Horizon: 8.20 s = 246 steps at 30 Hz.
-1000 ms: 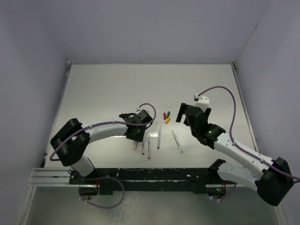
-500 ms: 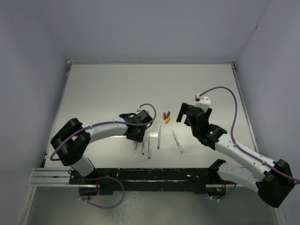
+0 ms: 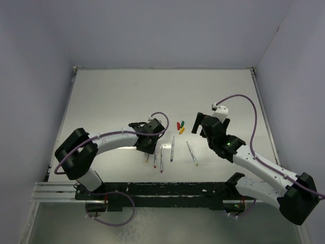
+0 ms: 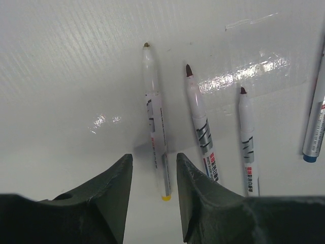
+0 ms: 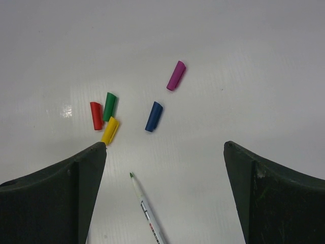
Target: Insert the pens into the pen caps
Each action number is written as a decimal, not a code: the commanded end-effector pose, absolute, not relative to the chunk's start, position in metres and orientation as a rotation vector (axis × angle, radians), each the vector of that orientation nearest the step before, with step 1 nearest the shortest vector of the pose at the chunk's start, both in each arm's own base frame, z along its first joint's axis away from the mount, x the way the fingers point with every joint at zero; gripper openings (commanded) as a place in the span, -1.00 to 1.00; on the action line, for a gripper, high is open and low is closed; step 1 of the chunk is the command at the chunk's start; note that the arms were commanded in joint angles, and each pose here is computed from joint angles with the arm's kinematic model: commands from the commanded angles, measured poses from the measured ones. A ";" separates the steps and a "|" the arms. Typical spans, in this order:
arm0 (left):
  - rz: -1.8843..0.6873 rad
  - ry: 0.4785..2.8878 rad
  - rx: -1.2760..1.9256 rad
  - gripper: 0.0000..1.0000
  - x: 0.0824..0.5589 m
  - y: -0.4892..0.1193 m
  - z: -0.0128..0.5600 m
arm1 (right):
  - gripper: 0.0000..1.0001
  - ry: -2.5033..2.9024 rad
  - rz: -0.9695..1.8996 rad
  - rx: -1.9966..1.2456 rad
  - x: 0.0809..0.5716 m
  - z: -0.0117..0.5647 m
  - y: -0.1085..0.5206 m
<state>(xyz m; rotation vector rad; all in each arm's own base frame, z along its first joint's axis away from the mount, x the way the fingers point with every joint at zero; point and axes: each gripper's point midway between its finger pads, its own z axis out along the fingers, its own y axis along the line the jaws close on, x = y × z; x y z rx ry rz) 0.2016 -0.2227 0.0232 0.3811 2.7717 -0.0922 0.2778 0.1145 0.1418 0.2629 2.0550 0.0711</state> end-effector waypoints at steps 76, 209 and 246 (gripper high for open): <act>-0.028 3.011 0.312 -1.00 0.162 -0.190 -0.039 | 0.39 1.993 -0.002 0.347 0.279 0.157 0.096; -0.499 2.428 0.298 -1.00 0.173 -0.215 0.072 | -0.41 2.458 -0.257 0.354 0.307 -0.001 0.192; -0.651 2.256 0.358 -1.00 0.185 -0.241 0.108 | -1.00 2.027 0.372 0.073 0.315 0.160 0.224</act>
